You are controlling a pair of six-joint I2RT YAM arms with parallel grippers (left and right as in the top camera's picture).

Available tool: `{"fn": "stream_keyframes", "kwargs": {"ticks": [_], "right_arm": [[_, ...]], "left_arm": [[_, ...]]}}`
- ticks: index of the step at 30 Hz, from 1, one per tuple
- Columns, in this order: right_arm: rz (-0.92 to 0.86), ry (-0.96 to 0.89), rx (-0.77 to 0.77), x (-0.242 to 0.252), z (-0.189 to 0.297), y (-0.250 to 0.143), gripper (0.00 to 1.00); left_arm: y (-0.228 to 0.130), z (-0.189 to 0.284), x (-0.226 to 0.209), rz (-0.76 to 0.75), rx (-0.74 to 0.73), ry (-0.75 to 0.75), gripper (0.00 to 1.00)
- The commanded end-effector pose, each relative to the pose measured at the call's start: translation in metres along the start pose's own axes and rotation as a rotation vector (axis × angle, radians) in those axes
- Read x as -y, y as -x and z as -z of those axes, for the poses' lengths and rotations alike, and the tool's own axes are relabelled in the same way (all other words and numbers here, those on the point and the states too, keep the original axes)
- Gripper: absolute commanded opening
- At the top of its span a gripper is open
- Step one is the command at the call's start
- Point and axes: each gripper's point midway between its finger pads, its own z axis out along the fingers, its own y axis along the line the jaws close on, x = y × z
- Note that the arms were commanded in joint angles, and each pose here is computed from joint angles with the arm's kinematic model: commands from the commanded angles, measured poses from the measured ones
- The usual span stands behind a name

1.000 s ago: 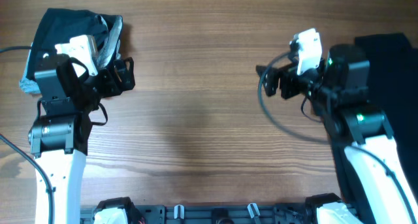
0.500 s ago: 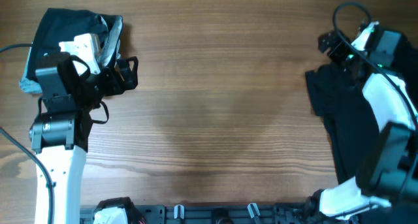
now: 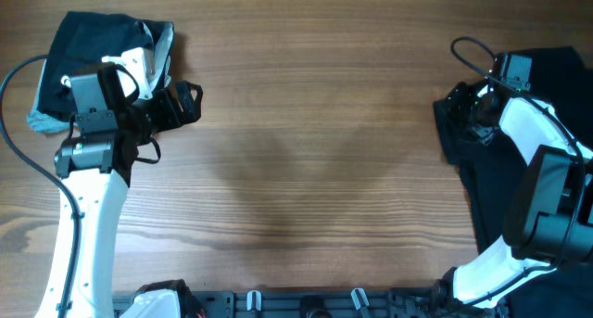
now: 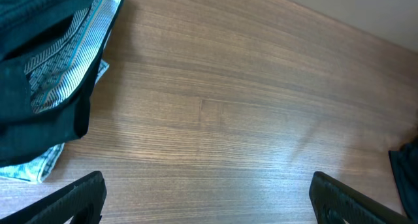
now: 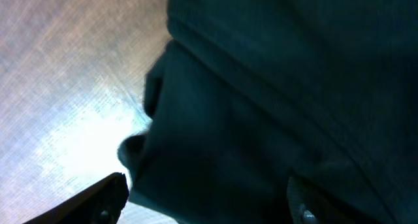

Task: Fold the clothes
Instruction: 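Grasp the black t-shirt with the right gripper and lift it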

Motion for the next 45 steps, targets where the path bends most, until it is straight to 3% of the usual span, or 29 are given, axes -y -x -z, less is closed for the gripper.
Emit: {"fn": "stream_keyframes", "kwargs": {"ticks": [1,4,7,9,11,16,20,23,24,27,31,37,41,45], "right_arm": [[0.122,0.001,-0.047,0.0,-0.003,-0.01,0.82],[0.134,-0.027,-0.032,0.005,-0.003,-0.007,0.69],[0.189,-0.024,0.042,0.001,-0.003,0.011,0.67],[0.392,0.039,0.03,-0.014,-0.003,0.006,0.71],[0.453,0.001,0.019,-0.013,-0.005,-0.001,0.75],[0.508,-0.009,0.005,-0.028,-0.007,-0.013,0.74],[0.404,-0.195,0.045,0.003,-0.008,-0.007,0.76],[0.359,-0.194,0.061,0.004,-0.009,-0.006,0.67],[0.357,-0.195,0.069,0.004,-0.009,-0.003,0.59],[0.322,-0.194,0.076,0.005,-0.009,-0.002,0.18],[0.283,-0.187,0.114,0.005,0.01,0.013,0.06],[0.132,-0.111,0.334,0.001,0.098,0.063,0.05],[0.228,0.021,0.454,-0.023,0.15,0.076,0.09],[0.238,0.066,0.456,-0.03,0.158,0.072,0.09]], "left_arm": [[0.008,0.003,0.006,-0.004,0.017,-0.018,1.0],[0.008,0.003,0.006,-0.005,0.018,-0.018,1.0],[0.009,0.003,0.006,-0.005,0.022,-0.019,1.0],[0.01,0.003,0.007,-0.007,0.024,-0.02,1.0],[0.01,0.003,0.007,-0.007,0.024,-0.02,1.0],[0.01,0.003,0.007,-0.008,0.027,-0.021,1.0],[0.01,0.003,0.007,-0.005,0.028,-0.021,1.0],[0.01,0.003,0.007,-0.004,0.028,-0.021,1.0],[0.01,0.003,0.007,-0.004,0.028,-0.021,1.0],[0.01,0.003,0.007,-0.004,0.028,-0.022,1.0],[0.011,0.003,0.007,0.015,0.029,-0.022,1.0],[0.022,0.004,0.009,-0.002,0.073,-0.031,1.0],[0.025,0.004,0.01,-0.007,0.087,-0.034,1.0],[0.028,0.005,0.011,-0.012,0.099,-0.037,1.0]]}}
